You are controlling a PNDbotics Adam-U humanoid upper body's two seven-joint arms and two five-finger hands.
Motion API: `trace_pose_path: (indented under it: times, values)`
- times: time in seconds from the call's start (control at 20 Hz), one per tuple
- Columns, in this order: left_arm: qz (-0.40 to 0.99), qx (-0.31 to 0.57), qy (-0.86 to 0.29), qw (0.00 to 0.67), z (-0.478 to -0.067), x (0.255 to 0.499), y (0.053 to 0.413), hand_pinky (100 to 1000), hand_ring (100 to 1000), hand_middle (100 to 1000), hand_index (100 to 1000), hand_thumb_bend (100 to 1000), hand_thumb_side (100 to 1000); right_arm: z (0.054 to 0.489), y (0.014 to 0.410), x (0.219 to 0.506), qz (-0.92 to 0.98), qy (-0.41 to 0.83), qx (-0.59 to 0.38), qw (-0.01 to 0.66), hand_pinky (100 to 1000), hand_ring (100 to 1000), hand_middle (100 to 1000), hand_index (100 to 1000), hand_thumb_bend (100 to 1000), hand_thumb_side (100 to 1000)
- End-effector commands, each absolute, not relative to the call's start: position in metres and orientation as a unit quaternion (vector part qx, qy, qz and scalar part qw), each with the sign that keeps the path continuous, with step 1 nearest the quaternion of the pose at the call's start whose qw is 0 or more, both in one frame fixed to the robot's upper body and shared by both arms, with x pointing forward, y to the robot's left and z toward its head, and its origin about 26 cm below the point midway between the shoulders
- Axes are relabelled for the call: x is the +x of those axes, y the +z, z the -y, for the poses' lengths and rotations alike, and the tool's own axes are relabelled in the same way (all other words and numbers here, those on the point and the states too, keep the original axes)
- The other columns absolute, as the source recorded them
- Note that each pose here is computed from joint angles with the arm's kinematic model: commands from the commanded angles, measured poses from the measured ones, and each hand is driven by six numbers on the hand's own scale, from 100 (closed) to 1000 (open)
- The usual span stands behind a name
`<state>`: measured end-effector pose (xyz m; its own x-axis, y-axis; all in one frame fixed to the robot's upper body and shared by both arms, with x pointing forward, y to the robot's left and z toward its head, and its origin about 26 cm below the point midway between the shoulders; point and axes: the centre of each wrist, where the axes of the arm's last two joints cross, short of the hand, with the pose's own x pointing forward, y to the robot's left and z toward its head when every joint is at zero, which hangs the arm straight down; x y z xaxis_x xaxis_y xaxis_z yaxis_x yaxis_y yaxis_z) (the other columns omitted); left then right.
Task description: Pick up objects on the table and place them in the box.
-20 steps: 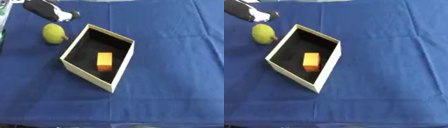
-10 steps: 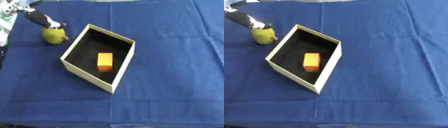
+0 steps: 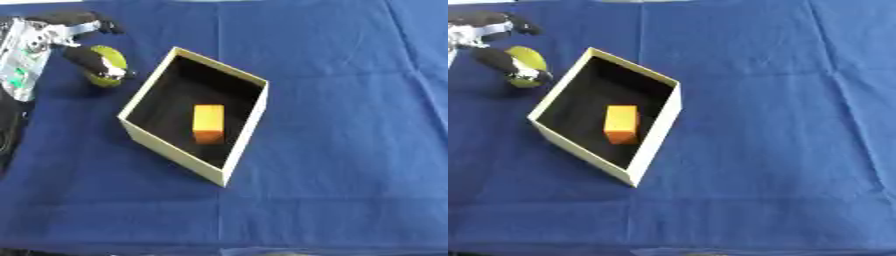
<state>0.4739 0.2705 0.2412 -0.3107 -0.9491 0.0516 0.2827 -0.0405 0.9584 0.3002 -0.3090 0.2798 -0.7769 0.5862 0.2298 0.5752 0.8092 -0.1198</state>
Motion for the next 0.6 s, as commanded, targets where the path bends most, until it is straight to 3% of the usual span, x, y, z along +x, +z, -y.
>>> trace_pose_path:
  times: [0.05, 0.6]
  values:
    - [0.489, 0.359, -0.624, 0.492, -0.282, 0.476, 0.251, 924, 945, 884, 946, 607, 507, 0.31, 0.288, 0.296, 0.944, 0.023, -0.31, 0.113, 834, 711, 668, 752, 100, 733]
    - [0.484, 0.425, -0.585, 0.493, -0.293, 0.475, 0.257, 936, 956, 894, 950, 610, 475, 0.31, 0.286, 0.296, 0.943, 0.026, -0.309, 0.118, 835, 711, 667, 752, 100, 736]
